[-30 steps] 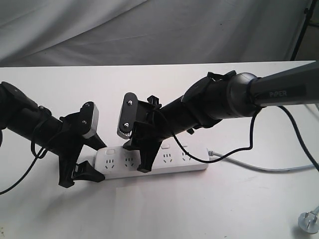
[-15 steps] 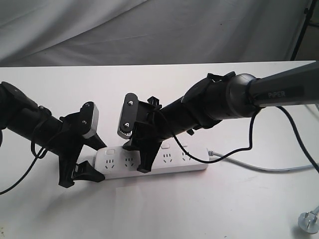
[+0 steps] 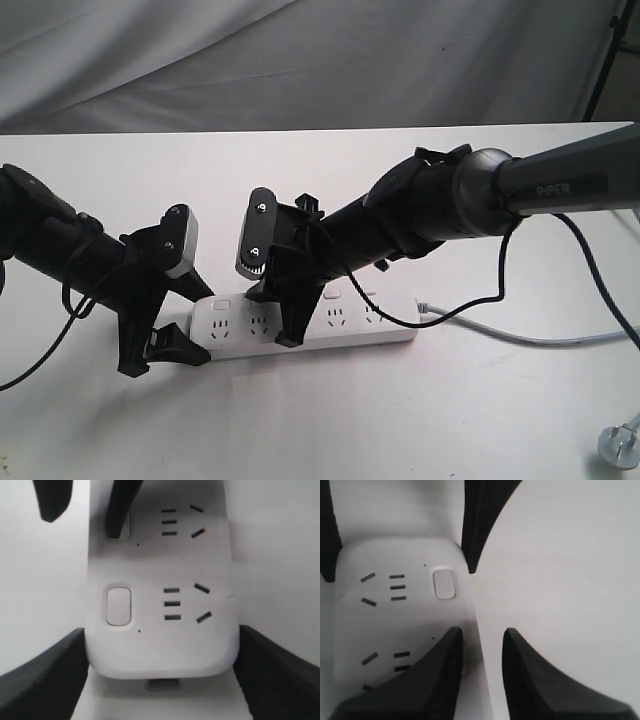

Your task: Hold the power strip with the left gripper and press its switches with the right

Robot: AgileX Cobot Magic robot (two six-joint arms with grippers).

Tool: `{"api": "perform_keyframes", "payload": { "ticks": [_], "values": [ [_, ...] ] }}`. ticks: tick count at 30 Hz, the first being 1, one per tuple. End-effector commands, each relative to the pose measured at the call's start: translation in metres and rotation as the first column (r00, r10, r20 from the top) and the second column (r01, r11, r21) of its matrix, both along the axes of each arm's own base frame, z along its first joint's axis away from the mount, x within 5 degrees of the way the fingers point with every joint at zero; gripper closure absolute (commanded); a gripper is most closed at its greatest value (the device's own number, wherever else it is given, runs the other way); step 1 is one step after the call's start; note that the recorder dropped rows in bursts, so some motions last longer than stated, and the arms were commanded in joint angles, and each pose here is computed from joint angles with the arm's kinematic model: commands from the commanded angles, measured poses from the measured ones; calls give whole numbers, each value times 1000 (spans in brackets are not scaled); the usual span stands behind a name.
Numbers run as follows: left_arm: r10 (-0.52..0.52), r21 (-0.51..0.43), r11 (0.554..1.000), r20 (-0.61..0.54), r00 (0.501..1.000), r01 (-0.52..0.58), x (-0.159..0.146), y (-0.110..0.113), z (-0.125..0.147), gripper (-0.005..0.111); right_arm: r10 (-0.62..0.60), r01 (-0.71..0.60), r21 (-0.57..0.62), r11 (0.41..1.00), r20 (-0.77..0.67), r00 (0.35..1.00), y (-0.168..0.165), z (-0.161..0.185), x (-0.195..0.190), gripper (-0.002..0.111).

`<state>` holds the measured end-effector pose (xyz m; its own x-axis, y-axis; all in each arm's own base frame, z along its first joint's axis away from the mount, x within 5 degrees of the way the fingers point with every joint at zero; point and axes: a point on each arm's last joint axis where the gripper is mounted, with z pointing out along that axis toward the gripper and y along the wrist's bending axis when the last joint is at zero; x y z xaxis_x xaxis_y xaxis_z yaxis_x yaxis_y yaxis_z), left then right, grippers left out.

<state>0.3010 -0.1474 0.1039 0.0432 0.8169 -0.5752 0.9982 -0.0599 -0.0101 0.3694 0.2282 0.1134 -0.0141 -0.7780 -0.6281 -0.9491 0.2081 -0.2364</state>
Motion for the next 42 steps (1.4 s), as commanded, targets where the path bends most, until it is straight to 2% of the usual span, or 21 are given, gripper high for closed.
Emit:
{"api": "perform_keyframes", "payload": {
  "ticks": [1, 17, 32, 39, 42],
  "values": [
    [-12, -1, 1000, -3, 1000, 12, -2, -1, 0, 52, 34, -35, -56, 998, -15, 999, -4, -21, -1, 81],
    [-12, -1, 1000, -3, 1000, 12, -2, -1, 0, 52, 44, -44, -63, 997, -7, 999, -5, -19, -1, 81],
    [-12, -1, 1000, -3, 1000, 12, -2, -1, 0, 52, 31, -33, 20, 999, 115, 993, -4, 46, -3, 81],
    [-12, -1, 1000, -3, 1000, 12, -2, -1, 0, 52, -28, 27, 16, 1000, 73, 997, -38, 46, -5, 81],
    [-12, -1, 1000, -3, 1000, 12, -2, -1, 0, 52, -28, 27, 14, 1000, 69, 997, -38, 45, -6, 81]
  ]
}}
